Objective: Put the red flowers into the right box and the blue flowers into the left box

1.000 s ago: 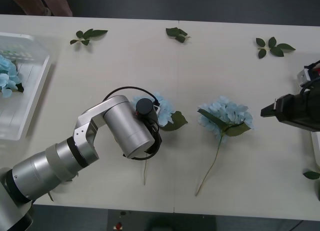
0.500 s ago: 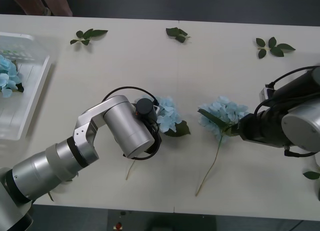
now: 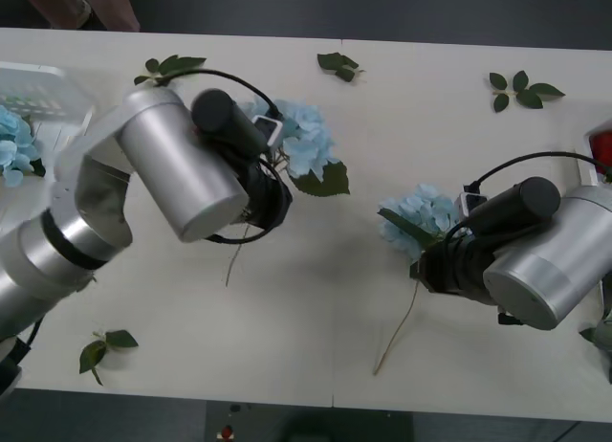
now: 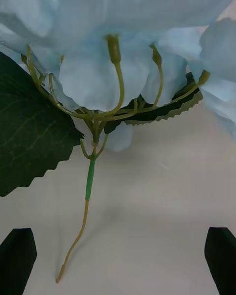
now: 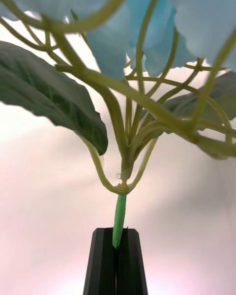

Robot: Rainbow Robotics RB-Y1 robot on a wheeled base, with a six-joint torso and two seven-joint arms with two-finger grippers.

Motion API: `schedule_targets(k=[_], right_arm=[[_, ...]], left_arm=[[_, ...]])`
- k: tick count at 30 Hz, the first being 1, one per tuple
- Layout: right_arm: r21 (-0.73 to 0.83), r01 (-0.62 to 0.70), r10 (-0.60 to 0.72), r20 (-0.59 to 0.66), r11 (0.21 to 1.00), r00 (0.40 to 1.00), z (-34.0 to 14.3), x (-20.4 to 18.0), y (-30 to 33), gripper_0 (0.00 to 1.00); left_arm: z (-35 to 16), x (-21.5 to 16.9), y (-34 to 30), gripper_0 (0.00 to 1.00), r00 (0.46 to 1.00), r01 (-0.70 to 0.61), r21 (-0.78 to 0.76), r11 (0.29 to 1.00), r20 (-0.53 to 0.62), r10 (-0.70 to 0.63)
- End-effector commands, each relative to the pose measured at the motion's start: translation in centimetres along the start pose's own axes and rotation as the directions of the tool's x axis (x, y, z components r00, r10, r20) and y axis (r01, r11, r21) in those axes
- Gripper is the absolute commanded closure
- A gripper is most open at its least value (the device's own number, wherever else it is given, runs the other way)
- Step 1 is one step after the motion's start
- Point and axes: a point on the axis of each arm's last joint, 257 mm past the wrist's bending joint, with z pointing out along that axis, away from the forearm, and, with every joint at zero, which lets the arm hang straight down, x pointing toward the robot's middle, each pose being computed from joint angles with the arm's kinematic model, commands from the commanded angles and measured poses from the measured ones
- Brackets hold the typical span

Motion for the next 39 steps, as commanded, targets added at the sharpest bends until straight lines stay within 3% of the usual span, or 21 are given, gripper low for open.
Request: schedule_targets(k=[1,9,15,23,34,35,36,37,38,39], right_arm=[[-0.002,-0.049,0.049,0.014,0.999,0.999,1.1,0.0,0.4,0.0],[-0.014,-0.061,0.061,-0.008,0.998,0.998,3.1,0.6,1.6,0.0],[0.014,-0.044,0.044,-0.01,0.999,0.999,4.6,1.2,2.3,0.0],[0.011,-0.039,0.039,-0.015,0.999,0.999,5.2,1.7,3.0,0.0],[-0.002,-0.041,0.041,-0.002,0.999,0.999,6.4,1.5,3.6,0.0],[0.0,-0.041,0.041,-0.002,0.999,0.999,6.5,1.5,3.6,0.06],[0.001,-0.041,0.041,-0.001,0.999,0.999,6.5,1.5,3.6,0.28],[0.001,-0.042,0.042,0.003,0.999,0.999,6.5,1.4,3.7,0.4],[0.0,-0.044,0.044,0.001,0.999,0.999,6.5,1.5,3.7,0.58],[0.0,-0.046,0.046,0.001,0.999,0.999,6.5,1.5,3.7,0.88]], left_arm=[[-6.7,-3.5,6.1,1.0,0.997,0.003,-0.066,0.998,0.083,0.002],[-14.1,-3.4,19.1,1.0,0.999,0.007,-0.212,0.977,0.05,0.004],[-17.1,-2.1,30.6,1.0,0.997,0.08,-0.343,0.936,0.024,-0.077],[-18.9,0.5,41.1,1.0,0.991,0.116,-0.449,0.886,-0.008,-0.134],[-16.3,5.8,48.8,1.0,0.986,0.095,-0.468,0.879,-0.076,-0.148],[-15.9,6.2,49.1,1.0,0.986,0.087,-0.466,0.88,-0.084,-0.142],[-15.4,6.6,49.4,1.0,0.987,0.072,-0.469,0.88,-0.092,-0.13],[-15.1,6.7,49.5,1.0,0.988,0.061,-0.47,0.881,-0.097,-0.12],[-14.6,6.9,49.5,1.0,0.988,0.05,-0.468,0.882,-0.103,-0.111],[-13.7,6.9,49.4,1.0,0.99,0.027,-0.469,0.883,-0.11,-0.089]])
